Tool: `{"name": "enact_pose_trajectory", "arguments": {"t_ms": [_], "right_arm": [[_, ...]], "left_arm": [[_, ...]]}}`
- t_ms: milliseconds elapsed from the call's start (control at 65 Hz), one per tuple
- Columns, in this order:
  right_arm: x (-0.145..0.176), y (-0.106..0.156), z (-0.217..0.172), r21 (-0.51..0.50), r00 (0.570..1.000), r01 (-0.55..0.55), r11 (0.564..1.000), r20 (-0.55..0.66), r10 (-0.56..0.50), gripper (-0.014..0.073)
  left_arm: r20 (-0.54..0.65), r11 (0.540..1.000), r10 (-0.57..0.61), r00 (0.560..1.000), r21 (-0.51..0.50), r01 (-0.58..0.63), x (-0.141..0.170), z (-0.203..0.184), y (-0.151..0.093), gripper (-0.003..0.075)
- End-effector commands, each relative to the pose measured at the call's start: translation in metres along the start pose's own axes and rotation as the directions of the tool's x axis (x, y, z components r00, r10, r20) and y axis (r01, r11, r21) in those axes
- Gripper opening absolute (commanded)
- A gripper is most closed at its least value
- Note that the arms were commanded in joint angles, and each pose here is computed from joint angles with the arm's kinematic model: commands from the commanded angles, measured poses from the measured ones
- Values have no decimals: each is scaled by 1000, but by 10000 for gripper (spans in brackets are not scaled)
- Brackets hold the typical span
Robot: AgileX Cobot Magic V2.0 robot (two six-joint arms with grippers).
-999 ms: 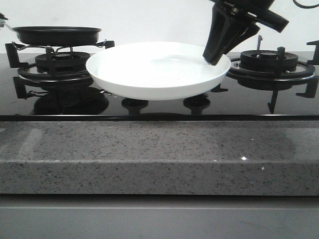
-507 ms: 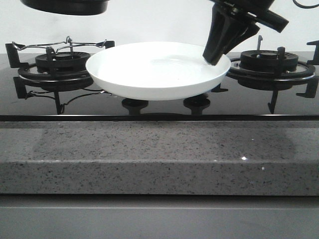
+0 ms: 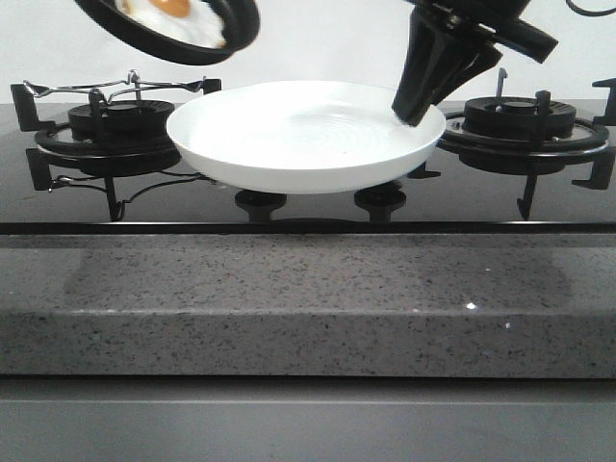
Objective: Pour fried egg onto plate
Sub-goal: 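Lift and tilt the frying pan over the plate, sliding the egg out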
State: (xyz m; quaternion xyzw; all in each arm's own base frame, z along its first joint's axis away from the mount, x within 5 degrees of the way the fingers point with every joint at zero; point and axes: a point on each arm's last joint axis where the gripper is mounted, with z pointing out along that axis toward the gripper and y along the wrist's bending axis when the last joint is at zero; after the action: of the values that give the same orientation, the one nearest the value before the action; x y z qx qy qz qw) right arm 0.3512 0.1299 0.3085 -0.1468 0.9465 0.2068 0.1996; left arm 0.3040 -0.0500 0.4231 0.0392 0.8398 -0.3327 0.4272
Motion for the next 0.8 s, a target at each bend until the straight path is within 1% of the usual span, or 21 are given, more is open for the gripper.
{"name": "enact_pose_trajectory", "arguments": {"t_ms": [0,138,246,384,446,538,630,707,784], "right_arm": [[-7,12,-28,-27,994,21,999,108,-18,-67],[-7,12,-28,-27,994,21,999,108,-18,-67],[-7,12,-28,-27,994,21,999,108,-18,-67],[-7,12,-28,-27,994,21,999,108,-18,-67],[-7,12,-28,-27,994,21,999,108,-18,-67],[-7,12,-28,-27,994,21,999,108,-18,-67],[-7,12,-28,-27,994,21,999,108,-18,-67],[-7,12,-28,-27,994,21,999,108,-18,-67],[-7,12,-28,-27,994,21,999,108,-18,-67]], "left_arm": [[133,997,71,989,34,-76,-9,-20,-35,-19],[127,972,232,964,-1,-233,0,-20,-61,-19],[140,935,354,925,-26,-354,7,-22,-79,-19],[173,865,500,849,-53,-499,14,-25,-103,-19],[188,828,558,808,-62,-558,17,-27,-114,-19],[221,766,637,738,-79,-638,23,-30,-128,-19],[236,692,715,658,-110,-713,28,-32,-138,-19],[234,653,750,619,-110,-749,33,-30,-145,-19],[239,629,768,594,-106,-770,38,-28,-149,-19]]}}
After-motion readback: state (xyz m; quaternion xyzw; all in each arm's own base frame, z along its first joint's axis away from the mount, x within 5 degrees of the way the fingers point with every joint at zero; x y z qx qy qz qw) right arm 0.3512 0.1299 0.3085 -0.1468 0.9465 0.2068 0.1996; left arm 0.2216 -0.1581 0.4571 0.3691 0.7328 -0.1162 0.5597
